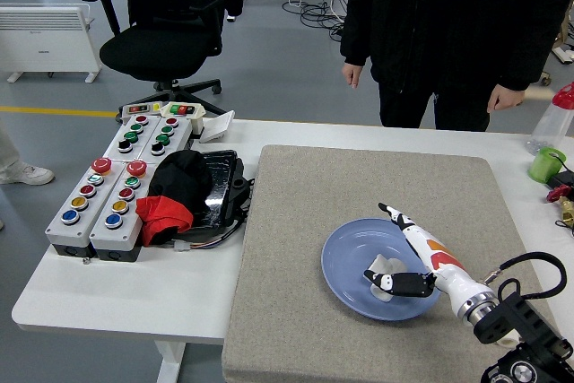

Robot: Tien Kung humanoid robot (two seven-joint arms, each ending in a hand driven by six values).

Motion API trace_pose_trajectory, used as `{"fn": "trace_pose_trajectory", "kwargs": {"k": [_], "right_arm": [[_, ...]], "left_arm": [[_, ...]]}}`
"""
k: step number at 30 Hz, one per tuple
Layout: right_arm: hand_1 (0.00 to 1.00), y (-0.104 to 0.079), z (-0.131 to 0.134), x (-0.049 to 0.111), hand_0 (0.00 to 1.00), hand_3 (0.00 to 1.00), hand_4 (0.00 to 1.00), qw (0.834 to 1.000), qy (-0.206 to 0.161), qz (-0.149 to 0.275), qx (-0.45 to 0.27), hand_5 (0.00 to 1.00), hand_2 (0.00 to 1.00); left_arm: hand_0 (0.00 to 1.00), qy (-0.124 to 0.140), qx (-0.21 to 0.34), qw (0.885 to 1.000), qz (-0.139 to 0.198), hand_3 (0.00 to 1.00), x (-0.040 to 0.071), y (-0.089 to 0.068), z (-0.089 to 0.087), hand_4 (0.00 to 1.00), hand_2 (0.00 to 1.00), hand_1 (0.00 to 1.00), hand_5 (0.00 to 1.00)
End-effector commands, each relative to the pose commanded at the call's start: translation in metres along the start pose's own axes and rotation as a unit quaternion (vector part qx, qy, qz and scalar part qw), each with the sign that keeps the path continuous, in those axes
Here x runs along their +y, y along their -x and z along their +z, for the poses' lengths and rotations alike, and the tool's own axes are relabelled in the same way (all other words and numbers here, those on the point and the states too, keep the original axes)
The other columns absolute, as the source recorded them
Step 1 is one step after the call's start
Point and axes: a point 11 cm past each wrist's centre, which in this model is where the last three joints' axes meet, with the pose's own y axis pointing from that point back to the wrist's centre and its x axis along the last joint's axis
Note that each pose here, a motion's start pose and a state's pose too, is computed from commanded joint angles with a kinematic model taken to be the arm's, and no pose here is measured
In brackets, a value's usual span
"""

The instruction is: Pick pipe place plate twice

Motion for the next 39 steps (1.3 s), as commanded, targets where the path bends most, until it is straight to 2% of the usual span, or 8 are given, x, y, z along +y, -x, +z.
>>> {"fn": "trace_pose_trajectory", "kwargs": {"k": [4, 10, 23, 31, 32, 37, 38, 39], "right_arm": [[0.967, -0.025, 0.018, 0.01, 0.998, 0.998, 0.902, 0.999, 0.031, 0.019, 0.012, 0.412, 0.998], [0.966, -0.059, 0.059, 0.048, 0.998, 0.998, 0.905, 0.994, 0.101, 0.046, 0.025, 0.422, 0.998], [0.941, -0.046, 0.09, 0.101, 0.998, 0.964, 0.902, 0.99, 0.137, -0.001, 0.033, 0.433, 0.998], [0.926, -0.045, 0.115, 0.112, 0.998, 0.935, 0.901, 0.986, 0.161, 0.002, 0.052, 0.435, 0.986], [0.862, -0.044, 0.117, 0.112, 0.907, 0.887, 0.876, 0.985, 0.162, 0.002, 0.054, 0.395, 0.894], [0.862, -0.045, 0.124, 0.114, 0.907, 0.887, 0.876, 0.985, 0.159, 0.012, 0.064, 0.395, 0.894], [0.607, -0.046, 0.124, 0.114, 0.519, 0.749, 0.739, 0.985, 0.157, 0.013, 0.065, 0.209, 0.598], [0.607, -0.046, 0.125, 0.113, 0.519, 0.749, 0.739, 0.985, 0.157, 0.013, 0.065, 0.209, 0.598]], "left_arm": [[0.655, 0.0, 0.001, 1.0, 0.001, 0.583, 0.0, -0.001, 0.0, 0.441, 0.639, 0.627, 0.998], [0.655, -0.005, 0.001, 1.0, 0.002, 0.582, -0.001, -0.002, -0.003, 0.44, 0.639, 0.625, 0.998], [0.655, -0.007, -0.005, 1.0, 0.005, 0.579, -0.001, -0.003, -0.003, 0.413, 0.638, 0.625, 0.998], [0.655, -0.006, -0.007, 1.0, 0.006, 0.577, 0.0, -0.004, -0.002, 0.413, 0.637, 0.626, 0.998], [0.654, -0.006, -0.007, 1.0, 0.006, 0.578, 0.0, -0.004, -0.002, 0.41, 0.637, 0.625, 0.998], [0.654, -0.005, -0.008, 1.0, 0.006, 0.578, 0.0, -0.004, -0.001, 0.41, 0.637, 0.625, 0.998], [0.654, -0.005, -0.008, 1.0, 0.006, 0.578, 0.0, -0.004, -0.001, 0.407, 0.637, 0.626, 0.998], [0.654, -0.004, -0.008, 1.0, 0.006, 0.578, 0.0, -0.004, -0.001, 0.407, 0.637, 0.626, 0.998]]}}
